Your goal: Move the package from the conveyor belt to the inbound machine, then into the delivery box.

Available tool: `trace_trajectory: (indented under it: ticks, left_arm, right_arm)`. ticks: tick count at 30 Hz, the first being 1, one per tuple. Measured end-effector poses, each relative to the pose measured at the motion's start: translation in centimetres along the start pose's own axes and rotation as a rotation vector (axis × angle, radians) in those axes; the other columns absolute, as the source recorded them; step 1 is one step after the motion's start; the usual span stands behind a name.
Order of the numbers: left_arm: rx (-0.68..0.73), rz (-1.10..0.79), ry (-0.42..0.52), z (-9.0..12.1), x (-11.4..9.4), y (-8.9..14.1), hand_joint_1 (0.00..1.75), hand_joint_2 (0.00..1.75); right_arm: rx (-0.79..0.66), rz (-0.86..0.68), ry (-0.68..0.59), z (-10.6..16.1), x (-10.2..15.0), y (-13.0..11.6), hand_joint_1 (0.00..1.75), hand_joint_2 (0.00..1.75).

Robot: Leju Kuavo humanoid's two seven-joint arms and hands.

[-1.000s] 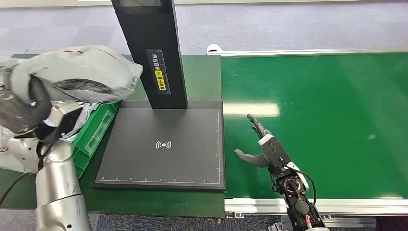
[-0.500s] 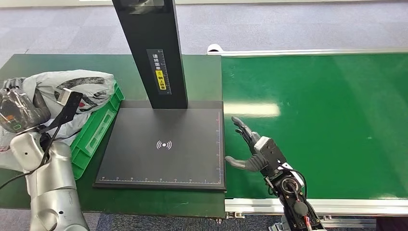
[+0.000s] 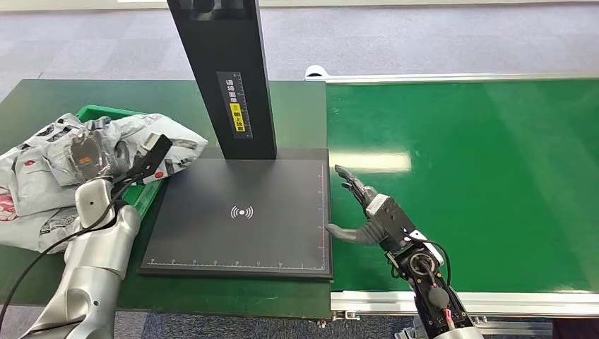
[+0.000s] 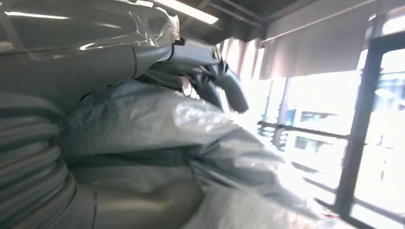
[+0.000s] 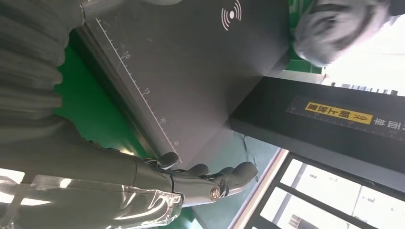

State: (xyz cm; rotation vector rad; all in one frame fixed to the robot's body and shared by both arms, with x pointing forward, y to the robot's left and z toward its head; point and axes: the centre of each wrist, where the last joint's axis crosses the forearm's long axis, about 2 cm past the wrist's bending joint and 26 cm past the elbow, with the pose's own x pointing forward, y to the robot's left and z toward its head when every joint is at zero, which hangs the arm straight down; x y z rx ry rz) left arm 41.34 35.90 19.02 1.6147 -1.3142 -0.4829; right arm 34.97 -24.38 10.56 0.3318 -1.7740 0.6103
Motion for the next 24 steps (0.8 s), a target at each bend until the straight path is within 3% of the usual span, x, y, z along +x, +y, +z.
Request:
trace_trajectory:
  ticks: [1, 8, 12, 16, 20, 22, 23, 24]
  left_arm:
    - [0.022, 0.005, -0.011, 0.1, 0.1, -0.1, 0.00, 0.00]
    - [0.169, -0.003, -0.111, 0.5, -0.7, 1.0, 0.00, 0.00]
    - [0.311, 0.087, -0.299, 0.3, -0.8, 3.7, 0.00, 1.75]
    - [0.448, 0.154, -0.425, 0.3, -1.0, 5.6, 0.00, 1.75]
    - [0.471, 0.182, -0.388, 0.8, -1.0, 5.6, 0.00, 0.00]
    - [0.424, 0.256, -0.366, 1.1, -0.4, 5.0, 0.00, 0.00]
    - [0.371, 0.337, -0.358, 1.3, 0.1, 4.4, 0.00, 0.44]
    - [0.340, 0.380, -0.355, 1.3, 0.4, 4.1, 0.00, 0.58]
  right_arm:
    - [0.003, -0.002, -0.002, -0.1, 0.0, 0.0, 0.00, 1.75]
    - [0.012, -0.003, -0.004, -0.5, 0.1, 0.0, 0.00, 1.75]
    - [0.011, -0.006, -0.002, -0.4, 0.0, 0.0, 0.00, 1.75]
    - [0.010, -0.007, -0.003, -0.5, -0.1, 0.0, 0.00, 1.75]
    - [0.008, -0.008, -0.005, -0.4, -0.1, 0.0, 0.00, 1.75]
    - [0.009, -0.008, -0.006, -0.4, -0.1, 0.0, 0.00, 1.75]
    - [0.009, -0.007, -0.008, -0.4, -0.1, -0.1, 0.00, 1.75]
    - [0.009, -0.007, -0.008, -0.4, -0.2, -0.1, 0.00, 1.75]
